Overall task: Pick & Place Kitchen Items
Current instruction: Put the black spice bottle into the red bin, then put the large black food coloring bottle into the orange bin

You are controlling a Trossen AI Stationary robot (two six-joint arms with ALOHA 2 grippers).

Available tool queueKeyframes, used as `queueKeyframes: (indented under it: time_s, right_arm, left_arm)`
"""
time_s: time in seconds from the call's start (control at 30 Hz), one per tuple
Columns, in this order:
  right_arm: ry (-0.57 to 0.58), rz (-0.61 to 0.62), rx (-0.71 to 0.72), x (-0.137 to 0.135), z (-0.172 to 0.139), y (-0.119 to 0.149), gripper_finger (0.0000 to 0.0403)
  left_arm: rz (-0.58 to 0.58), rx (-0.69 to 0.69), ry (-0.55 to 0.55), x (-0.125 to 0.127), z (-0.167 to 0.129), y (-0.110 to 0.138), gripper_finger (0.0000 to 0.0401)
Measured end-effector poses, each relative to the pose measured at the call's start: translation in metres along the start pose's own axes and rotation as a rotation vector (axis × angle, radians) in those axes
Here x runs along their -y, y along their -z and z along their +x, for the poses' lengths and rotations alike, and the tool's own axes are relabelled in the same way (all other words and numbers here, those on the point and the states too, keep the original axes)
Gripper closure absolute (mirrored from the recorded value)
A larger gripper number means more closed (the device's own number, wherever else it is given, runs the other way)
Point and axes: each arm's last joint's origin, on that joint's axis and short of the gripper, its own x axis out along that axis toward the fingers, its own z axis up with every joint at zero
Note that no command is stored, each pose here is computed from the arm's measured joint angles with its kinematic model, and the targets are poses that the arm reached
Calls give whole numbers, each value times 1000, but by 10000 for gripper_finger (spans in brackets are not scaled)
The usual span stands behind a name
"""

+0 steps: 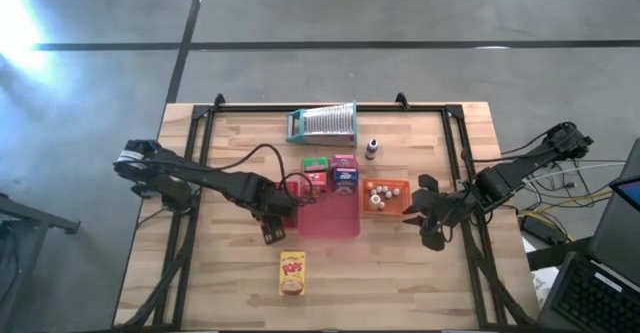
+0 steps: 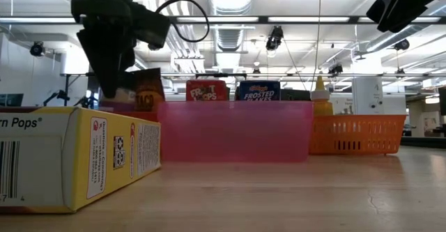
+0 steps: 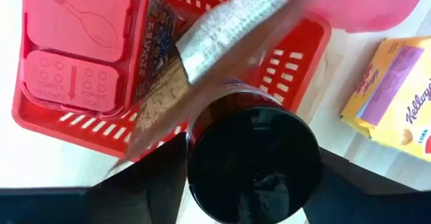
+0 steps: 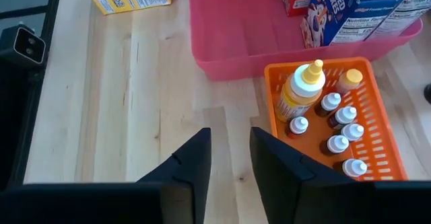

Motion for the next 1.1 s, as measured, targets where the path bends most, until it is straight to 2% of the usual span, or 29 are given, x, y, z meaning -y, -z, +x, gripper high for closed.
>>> queueKeyframes:
  time_s: [0.3,0.53,0.67,0.93,1.1]
  right_arm:
    - [-1,-2,0,0,0,0,340]
    - [-3,-1,3,0,0,0,359]
    - [-3,0,4,0,0,0,364]
    - [-4,0,5,0,0,-1,351]
    - [-5,-6,6,0,0,-1,334]
  left_arm:
    - [-21,-12,25,1,0,0,119]
    - [-28,-43,71,0,-3,1,115]
    - [-52,-5,86,-4,-14,2,109]
    - [-97,62,124,-15,-38,7,90]
    - [-135,98,134,-25,-60,20,89]
